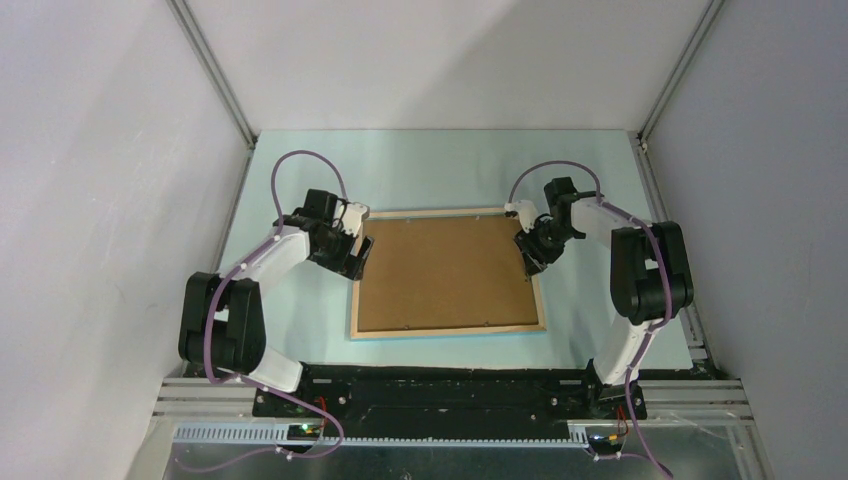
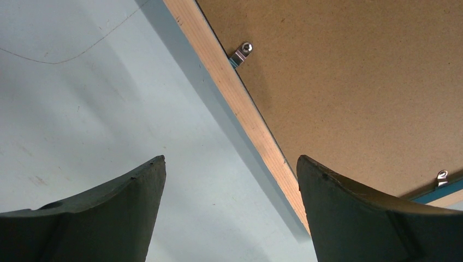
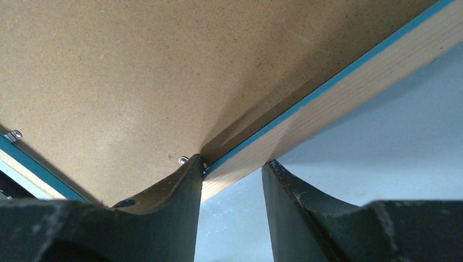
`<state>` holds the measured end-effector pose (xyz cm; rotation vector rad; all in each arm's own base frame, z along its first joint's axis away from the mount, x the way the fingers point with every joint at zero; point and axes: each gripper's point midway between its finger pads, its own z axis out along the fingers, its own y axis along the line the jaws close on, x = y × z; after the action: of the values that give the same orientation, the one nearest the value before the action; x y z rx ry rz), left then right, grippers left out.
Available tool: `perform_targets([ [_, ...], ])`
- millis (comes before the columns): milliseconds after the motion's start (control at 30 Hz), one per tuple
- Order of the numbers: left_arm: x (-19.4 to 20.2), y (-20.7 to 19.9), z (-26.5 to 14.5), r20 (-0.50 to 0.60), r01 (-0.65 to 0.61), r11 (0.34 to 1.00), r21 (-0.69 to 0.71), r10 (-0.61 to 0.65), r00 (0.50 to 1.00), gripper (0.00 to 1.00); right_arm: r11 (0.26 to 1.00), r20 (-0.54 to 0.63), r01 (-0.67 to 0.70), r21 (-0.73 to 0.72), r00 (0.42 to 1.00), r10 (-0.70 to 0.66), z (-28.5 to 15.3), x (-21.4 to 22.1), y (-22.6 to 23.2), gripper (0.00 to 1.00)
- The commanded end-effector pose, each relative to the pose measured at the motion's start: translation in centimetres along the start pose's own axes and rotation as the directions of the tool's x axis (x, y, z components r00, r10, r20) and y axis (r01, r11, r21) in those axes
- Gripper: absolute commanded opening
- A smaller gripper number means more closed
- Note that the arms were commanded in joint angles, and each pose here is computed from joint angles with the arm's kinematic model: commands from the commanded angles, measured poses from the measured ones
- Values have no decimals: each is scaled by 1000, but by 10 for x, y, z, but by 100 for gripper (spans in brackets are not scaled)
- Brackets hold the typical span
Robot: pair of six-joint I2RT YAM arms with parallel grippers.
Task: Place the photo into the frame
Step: Install the photo frame at the center of the board, then turn over the photo frame at the center of the board.
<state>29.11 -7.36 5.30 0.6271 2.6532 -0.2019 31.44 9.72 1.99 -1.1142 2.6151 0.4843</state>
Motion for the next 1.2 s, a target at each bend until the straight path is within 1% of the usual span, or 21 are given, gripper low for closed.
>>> perform_targets([
  [0,-19,5,-7,58,-6,1000,-27,8,998,94,1000,-90,14,18,996,-12,1,25,-11,48],
  [133,-19,6,-10,63,-6,999,-38,8,998,94,998,-37,-39,52,998,41,-6,17,-19,52],
  [267,-23,9,-13,77,-6,999,-53,11,997,94,994,29,-69,89,997,67,-19,8,-27,55],
  [467,-34,16,-24,115,-5,995,-96,16,993,94,982,163,-89,164,985,62,-53,-16,-37,61],
  [600,-44,25,-34,155,13,991,-135,8,988,95,970,266,-111,215,963,51,-84,-33,-38,64],
  [667,-48,30,-40,182,26,987,-158,3,983,95,958,322,-128,255,946,41,-105,-40,-38,67],
  [733,-54,35,-48,217,44,982,-186,-3,976,95,945,349,-144,294,937,35,-120,-44,-38,75],
  [833,-65,43,-64,288,74,971,-227,-6,958,97,925,392,-180,334,919,37,-141,-46,-37,81],
  [900,-70,50,-76,334,104,959,-262,-11,942,98,910,427,-207,359,904,37,-157,-48,-35,86],
  [933,-72,53,-81,356,119,952,-282,-11,934,98,899,453,-225,375,891,34,-169,-49,-32,90],
  [1033,-78,59,-105,436,158,935,-318,-4,900,99,873,508,-275,403,861,36,-192,-50,-28,97],
  [1067,-80,61,-109,454,168,930,-326,-2,891,100,856,534,-302,419,845,37,-203,-50,-26,99],
  [1167,-84,63,-133,529,200,918,-342,12,849,100,826,580,-333,454,814,10,-227,-51,-20,99],
])
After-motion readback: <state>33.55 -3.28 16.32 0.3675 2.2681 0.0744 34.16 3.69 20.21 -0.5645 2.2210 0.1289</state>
